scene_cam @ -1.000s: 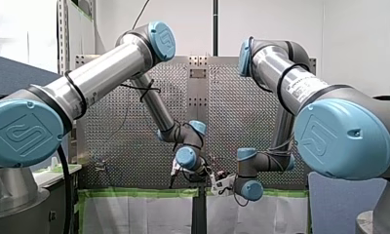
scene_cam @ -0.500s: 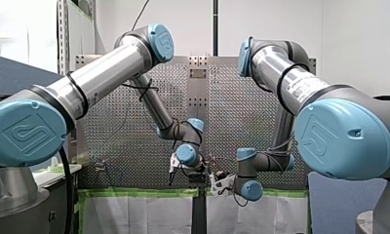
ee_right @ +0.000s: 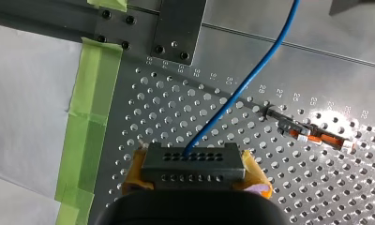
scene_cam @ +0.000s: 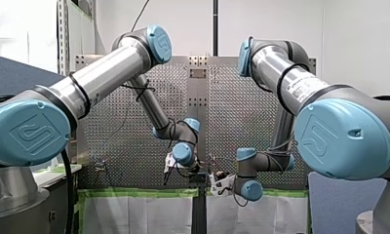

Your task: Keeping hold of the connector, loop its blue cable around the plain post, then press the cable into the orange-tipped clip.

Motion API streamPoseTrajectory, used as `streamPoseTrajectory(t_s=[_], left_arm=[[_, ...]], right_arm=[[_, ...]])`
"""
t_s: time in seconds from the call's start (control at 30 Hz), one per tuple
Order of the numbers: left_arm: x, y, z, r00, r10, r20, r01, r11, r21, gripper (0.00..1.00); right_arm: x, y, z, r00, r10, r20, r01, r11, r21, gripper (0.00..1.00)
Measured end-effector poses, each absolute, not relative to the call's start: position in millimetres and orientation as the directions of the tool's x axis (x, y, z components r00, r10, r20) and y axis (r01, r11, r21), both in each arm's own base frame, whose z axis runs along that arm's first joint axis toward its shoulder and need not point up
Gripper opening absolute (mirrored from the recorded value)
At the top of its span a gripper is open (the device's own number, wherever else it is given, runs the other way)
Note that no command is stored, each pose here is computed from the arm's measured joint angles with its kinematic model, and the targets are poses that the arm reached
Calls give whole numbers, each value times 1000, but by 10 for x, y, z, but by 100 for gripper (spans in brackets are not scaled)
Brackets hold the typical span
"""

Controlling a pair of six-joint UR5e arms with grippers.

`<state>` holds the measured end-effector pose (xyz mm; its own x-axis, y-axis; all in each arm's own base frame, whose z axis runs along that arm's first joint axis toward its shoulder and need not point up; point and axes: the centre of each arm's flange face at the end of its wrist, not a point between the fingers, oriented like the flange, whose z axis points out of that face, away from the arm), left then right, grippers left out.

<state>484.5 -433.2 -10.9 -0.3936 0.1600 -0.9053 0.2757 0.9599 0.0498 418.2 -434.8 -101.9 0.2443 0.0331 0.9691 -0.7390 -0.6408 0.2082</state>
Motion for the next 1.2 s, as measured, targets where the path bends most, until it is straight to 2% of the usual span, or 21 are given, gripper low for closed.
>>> streamPoseTrajectory(t_s=[0.2, 0.53, 0.8, 0.83, 0.87, 0.93, 0.97, 1.0, 1.03, 1.2], left_arm=[[4889, -4346, -282, -411, 206, -888, 271, 958, 97, 100], [4965, -4360, -534, -424, 156, -892, 261, 964, 44, 100], [4962, -4364, -535, -420, 168, -892, 267, 962, 56, 100], [4961, -4365, -535, -418, 174, -892, 268, 961, 62, 87], [4958, -4365, -535, -417, 179, -891, 268, 961, 67, 62], [4954, -4361, -533, -414, 189, -890, 263, 961, 82, 62], [4953, -4358, -533, -413, 193, -890, 259, 962, 88, 48], [4952, -4355, -532, -411, 196, -890, 256, 962, 94, 48], [4950, -4352, -530, -410, 200, -890, 250, 963, 102, 2], [4945, -4331, -524, -401, 224, -888, 226, 964, 141, 2]], right_arm=[[4182, -4348, -1018, 244, 33, 969, -739, -641, 208, 0], [4181, -4349, -1019, 244, 33, 969, -739, -641, 208, 0], [4190, -4340, -1019, 244, 33, 969, -738, -642, 208, 0], [4191, -4339, -1019, 244, 33, 969, -738, -642, 208, 0], [4193, -4338, -1019, 244, 33, 969, -737, -643, 208, 0], [4195, -4336, -1019, 244, 34, 969, -737, -643, 208, 0], [4195, -4335, -1019, 244, 34, 969, -737, -643, 208, 0], [4197, -4333, -1019, 244, 34, 969, -737, -643, 208, 0], [4199, -4332, -1019, 244, 34, 969, -736, -644, 208, 0], [4202, -4326, -1024, 244, 33, 969, -736, -645, 208, 0]])
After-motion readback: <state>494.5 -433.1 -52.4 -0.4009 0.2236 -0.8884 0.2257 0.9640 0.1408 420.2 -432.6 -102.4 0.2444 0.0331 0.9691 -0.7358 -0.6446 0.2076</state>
